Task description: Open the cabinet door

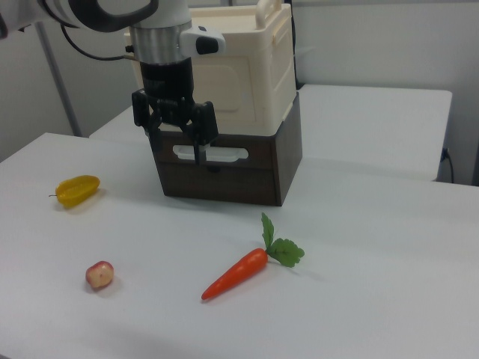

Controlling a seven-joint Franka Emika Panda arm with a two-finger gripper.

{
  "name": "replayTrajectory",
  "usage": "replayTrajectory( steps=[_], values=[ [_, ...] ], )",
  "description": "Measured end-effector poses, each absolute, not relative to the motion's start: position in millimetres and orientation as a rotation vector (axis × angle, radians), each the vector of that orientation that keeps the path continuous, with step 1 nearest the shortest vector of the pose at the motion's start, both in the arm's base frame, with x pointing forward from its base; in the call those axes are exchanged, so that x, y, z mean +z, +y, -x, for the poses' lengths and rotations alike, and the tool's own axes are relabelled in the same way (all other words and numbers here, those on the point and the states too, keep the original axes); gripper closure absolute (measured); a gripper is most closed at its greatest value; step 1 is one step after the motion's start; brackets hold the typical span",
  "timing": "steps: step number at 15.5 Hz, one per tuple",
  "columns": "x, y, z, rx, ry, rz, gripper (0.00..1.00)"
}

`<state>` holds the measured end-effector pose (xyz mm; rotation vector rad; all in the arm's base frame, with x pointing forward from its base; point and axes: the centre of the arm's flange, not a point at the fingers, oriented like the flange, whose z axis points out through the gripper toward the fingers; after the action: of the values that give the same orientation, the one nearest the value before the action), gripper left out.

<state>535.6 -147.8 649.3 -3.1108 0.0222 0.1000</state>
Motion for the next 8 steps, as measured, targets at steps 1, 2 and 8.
replayTrajectory(
  steps=[1,2,8],
  values=[
    [649.5,-147.9,-535.5,0.100,0.023,3.111,0.00],
    [649.5,-147.9,-535.5,0.100,0.022,3.111,0.00],
    [649.5,-147.4,-535.6,0.098,0.012,3.107,0.00]
  ],
)
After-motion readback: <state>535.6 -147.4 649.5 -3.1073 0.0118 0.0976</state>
